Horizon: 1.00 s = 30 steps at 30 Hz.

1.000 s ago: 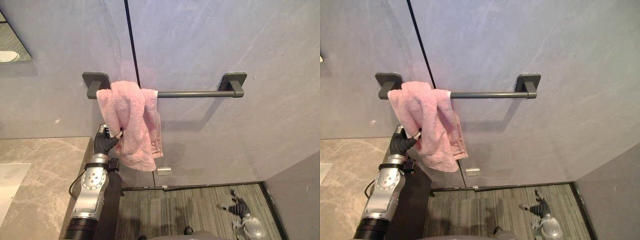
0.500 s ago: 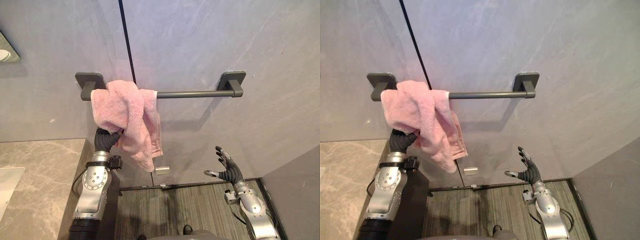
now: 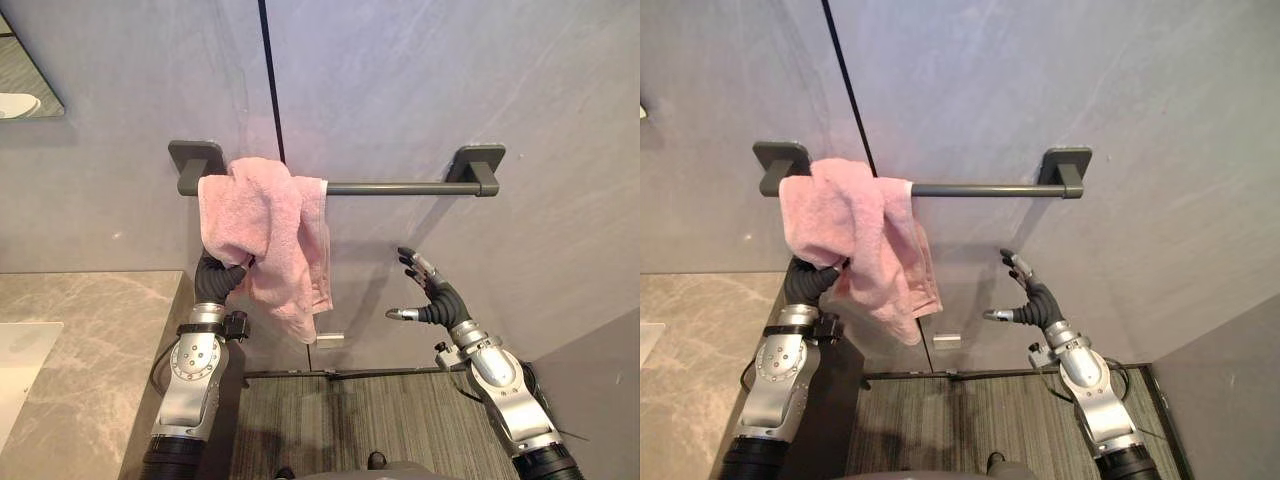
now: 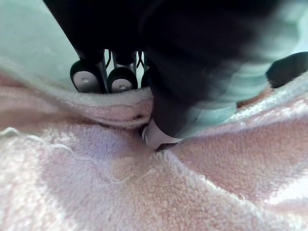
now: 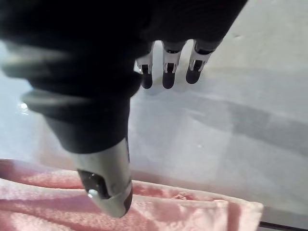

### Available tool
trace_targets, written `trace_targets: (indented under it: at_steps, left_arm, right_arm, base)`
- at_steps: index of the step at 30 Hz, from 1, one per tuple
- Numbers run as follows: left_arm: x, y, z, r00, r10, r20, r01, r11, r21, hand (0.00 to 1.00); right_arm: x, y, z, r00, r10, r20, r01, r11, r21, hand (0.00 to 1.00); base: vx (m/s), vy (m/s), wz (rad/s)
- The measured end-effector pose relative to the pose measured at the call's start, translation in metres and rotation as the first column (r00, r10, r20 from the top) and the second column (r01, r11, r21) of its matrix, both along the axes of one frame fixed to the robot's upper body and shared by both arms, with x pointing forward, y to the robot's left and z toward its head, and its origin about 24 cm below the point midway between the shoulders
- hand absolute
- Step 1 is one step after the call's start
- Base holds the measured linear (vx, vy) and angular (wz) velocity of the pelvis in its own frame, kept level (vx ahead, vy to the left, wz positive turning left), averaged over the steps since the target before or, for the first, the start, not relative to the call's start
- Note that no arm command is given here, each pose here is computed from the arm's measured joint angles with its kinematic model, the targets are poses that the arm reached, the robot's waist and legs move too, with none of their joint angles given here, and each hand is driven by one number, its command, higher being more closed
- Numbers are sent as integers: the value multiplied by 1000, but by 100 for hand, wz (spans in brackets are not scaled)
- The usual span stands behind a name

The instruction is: Organize washtable

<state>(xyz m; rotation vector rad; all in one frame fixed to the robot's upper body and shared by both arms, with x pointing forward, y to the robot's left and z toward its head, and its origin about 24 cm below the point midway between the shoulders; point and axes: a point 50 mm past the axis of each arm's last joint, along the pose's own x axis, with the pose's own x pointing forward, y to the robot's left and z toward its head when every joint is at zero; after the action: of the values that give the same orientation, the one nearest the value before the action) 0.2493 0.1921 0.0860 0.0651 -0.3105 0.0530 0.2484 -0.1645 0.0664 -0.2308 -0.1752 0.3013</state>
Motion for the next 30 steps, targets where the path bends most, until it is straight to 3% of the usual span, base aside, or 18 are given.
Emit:
trace_targets:
  at_steps: [13,30]
  left_arm:
    - [0,-7,-4,1000,-20,-12,20,1000,-17,100]
    - [2,-18,-25,993,-54,-101,49,997,-55,100]
  right_arm:
    - [18,16,23,996,37,83,-41,998,53,0]
    - [36,65,32,974,203,100,-210,976,60,0]
  base:
    - [-31,-18,8]
    - [-25,-15,4]
